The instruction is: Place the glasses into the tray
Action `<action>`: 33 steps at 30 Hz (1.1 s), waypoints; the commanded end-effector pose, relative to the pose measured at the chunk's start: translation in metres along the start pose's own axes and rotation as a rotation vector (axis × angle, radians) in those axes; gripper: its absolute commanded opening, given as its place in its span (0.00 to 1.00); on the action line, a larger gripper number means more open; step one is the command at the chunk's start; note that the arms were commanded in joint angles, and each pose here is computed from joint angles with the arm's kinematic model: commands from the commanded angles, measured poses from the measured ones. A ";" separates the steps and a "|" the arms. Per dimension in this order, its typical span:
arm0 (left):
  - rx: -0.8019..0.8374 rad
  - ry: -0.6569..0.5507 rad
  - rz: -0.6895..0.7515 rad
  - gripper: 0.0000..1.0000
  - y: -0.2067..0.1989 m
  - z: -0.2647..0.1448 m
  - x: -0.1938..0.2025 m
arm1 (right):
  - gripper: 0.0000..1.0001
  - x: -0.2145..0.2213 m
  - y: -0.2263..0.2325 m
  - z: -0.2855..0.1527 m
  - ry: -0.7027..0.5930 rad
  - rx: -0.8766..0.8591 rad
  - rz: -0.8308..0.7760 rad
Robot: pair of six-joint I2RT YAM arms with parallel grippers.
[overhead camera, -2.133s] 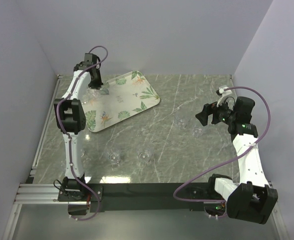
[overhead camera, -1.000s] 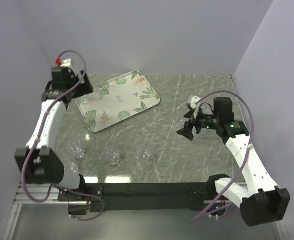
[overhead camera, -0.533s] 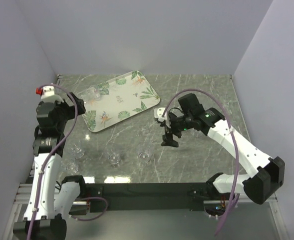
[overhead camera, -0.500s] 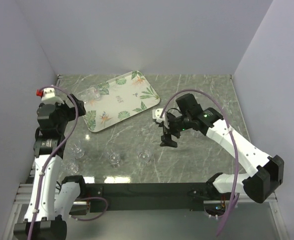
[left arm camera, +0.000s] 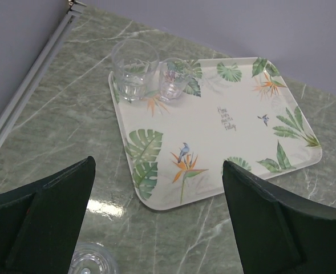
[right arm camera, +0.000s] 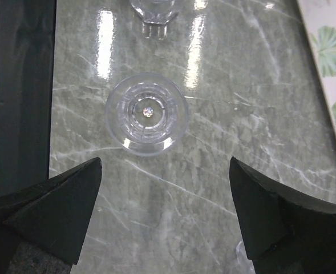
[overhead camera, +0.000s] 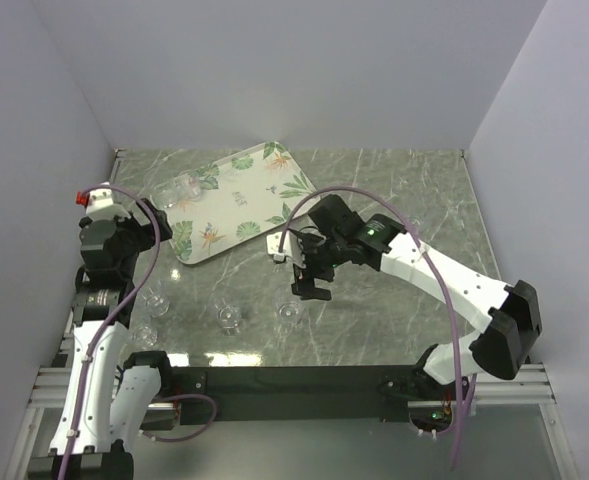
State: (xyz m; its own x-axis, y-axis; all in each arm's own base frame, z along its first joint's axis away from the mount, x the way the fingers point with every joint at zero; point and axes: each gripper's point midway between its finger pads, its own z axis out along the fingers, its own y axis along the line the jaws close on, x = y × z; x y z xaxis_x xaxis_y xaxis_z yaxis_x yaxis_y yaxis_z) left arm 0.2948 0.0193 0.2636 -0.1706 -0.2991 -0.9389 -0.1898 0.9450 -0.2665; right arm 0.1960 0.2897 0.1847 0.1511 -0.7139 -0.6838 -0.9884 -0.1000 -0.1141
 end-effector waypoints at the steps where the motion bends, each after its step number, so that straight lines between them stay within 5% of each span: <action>1: 0.002 -0.077 0.001 1.00 -0.002 -0.004 -0.018 | 0.99 -0.013 -0.012 0.003 -0.004 0.047 0.028; 10: -0.017 -0.099 -0.005 0.99 0.001 -0.008 -0.023 | 0.92 0.005 -0.024 0.046 0.064 0.038 0.112; 19: -0.027 -0.114 -0.012 1.00 0.003 -0.012 -0.026 | 0.69 0.028 -0.042 0.079 0.183 0.089 0.144; 24: -0.025 -0.124 -0.014 0.99 0.002 -0.013 -0.028 | 0.36 0.037 -0.034 0.089 0.224 0.064 0.138; 27: -0.023 -0.126 -0.015 0.99 0.002 -0.014 -0.028 | 0.02 0.040 -0.031 0.091 0.239 0.049 0.136; 33: -0.030 -0.136 -0.017 0.99 0.003 -0.016 -0.030 | 0.00 0.031 -0.027 0.083 0.224 0.024 0.123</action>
State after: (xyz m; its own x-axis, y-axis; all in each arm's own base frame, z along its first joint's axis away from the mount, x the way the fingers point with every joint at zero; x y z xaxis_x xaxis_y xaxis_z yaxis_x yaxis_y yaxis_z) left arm 0.2851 0.0272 0.2812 -0.0934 -0.2942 -0.9512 -0.2218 0.9375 -0.2682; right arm 0.2252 0.3197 0.0872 -0.0137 -0.8707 -0.4917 -0.9988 0.0352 -0.0345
